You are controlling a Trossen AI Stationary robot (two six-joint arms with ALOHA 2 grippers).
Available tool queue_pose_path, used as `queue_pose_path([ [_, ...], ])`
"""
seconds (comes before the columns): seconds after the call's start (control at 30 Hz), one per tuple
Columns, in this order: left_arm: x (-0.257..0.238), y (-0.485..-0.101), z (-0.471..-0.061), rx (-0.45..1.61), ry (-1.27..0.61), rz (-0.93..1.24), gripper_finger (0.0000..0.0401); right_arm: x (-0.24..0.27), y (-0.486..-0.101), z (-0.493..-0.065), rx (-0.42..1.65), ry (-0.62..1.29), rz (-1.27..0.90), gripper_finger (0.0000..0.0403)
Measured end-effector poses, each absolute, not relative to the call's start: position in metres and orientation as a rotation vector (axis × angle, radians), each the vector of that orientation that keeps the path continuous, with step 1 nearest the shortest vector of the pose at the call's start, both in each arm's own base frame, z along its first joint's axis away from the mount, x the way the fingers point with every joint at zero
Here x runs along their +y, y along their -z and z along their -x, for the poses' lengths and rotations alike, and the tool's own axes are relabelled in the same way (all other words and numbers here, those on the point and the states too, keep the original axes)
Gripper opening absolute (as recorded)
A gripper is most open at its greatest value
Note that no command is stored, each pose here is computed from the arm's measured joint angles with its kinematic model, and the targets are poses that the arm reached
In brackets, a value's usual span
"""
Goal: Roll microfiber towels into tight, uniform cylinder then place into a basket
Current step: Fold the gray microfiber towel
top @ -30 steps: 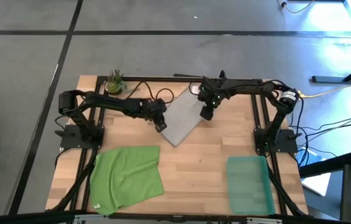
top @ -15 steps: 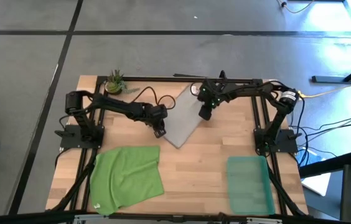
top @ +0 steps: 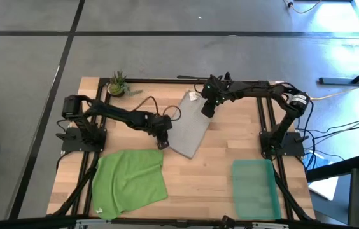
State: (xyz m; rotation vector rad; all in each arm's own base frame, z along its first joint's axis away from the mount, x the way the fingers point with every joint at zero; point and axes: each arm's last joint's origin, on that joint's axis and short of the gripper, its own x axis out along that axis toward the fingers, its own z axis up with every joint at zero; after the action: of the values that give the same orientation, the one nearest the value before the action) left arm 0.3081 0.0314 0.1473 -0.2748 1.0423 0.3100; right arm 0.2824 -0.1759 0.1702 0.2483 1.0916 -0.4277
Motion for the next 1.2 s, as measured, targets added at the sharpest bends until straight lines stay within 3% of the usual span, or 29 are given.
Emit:
queue_pose_path([
  [0.43, 0.042, -0.156, -0.313, 0.972, -0.257, 0.138, 0.0099, -0.157, -0.163, -0.274, 1.130, 0.185, -0.451, 0.0155],
  [1.0, 0.039, -0.128, -0.322, 1.023, -0.202, 0.162, 0.0099, -0.144, -0.141, -0.273, 1.080, 0.164, -0.410, 0.0155],
  [1.2, 0.036, -0.126, -0.325, 1.010, -0.140, 0.221, 0.0099, -0.149, -0.141, -0.273, 1.094, 0.271, -0.301, 0.0155],
])
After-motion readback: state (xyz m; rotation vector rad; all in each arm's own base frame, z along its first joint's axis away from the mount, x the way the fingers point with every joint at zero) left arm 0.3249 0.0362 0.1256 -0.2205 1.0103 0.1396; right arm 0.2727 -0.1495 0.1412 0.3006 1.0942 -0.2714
